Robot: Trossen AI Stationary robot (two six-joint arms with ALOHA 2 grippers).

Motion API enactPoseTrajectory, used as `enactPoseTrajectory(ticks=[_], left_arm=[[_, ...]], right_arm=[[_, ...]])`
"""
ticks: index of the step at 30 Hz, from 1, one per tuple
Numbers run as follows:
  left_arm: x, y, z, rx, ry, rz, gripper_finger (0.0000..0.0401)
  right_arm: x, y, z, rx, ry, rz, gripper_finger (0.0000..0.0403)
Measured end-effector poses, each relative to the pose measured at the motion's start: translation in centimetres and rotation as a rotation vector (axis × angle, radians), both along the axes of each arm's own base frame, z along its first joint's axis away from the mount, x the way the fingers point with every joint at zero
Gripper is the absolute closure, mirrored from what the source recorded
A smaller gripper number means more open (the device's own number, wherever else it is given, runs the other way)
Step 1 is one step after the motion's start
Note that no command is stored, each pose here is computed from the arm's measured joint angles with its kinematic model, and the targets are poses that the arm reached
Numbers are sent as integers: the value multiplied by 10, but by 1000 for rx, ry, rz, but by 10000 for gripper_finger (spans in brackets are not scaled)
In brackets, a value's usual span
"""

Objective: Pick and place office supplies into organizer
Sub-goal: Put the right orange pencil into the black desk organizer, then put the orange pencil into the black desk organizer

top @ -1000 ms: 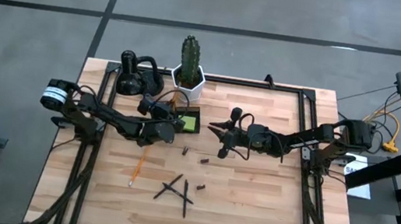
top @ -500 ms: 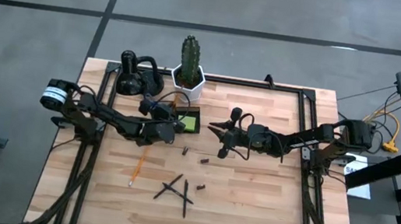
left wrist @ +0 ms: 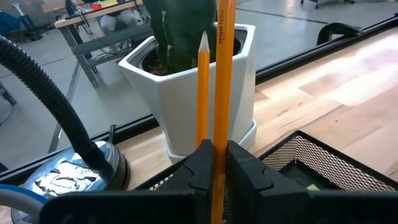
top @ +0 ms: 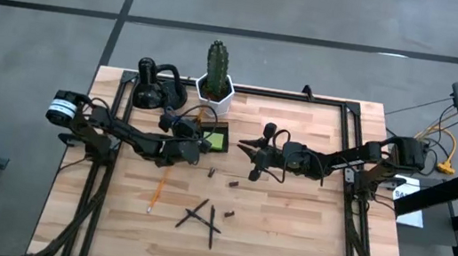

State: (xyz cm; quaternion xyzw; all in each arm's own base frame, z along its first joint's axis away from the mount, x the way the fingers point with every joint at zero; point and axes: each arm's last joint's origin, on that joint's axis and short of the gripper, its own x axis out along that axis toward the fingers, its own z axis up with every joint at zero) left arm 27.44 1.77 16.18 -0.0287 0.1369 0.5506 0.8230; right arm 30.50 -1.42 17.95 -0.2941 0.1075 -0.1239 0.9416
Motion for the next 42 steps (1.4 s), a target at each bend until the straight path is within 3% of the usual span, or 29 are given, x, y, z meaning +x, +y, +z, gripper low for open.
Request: enactPoseTrajectory(ticks=[12, 21, 28, 35, 42], left_arm=[[0, 0, 0, -9, -1, -12, 328], [1, -3, 3, 12, 33, -37, 324], [5, -14, 19, 54, 98, -139, 323], [12, -30, 40, 21, 90, -361, 323], [13, -47, 54, -254, 41, -904, 323]], right_arm=[[0, 0, 0, 0, 0, 0, 355], [0, 0, 0, 0, 0, 0, 355], [0, 0, 0, 0, 0, 0, 355], [0, 0, 0, 0, 2, 0, 355], [0, 0, 0, 0, 3, 0, 355]])
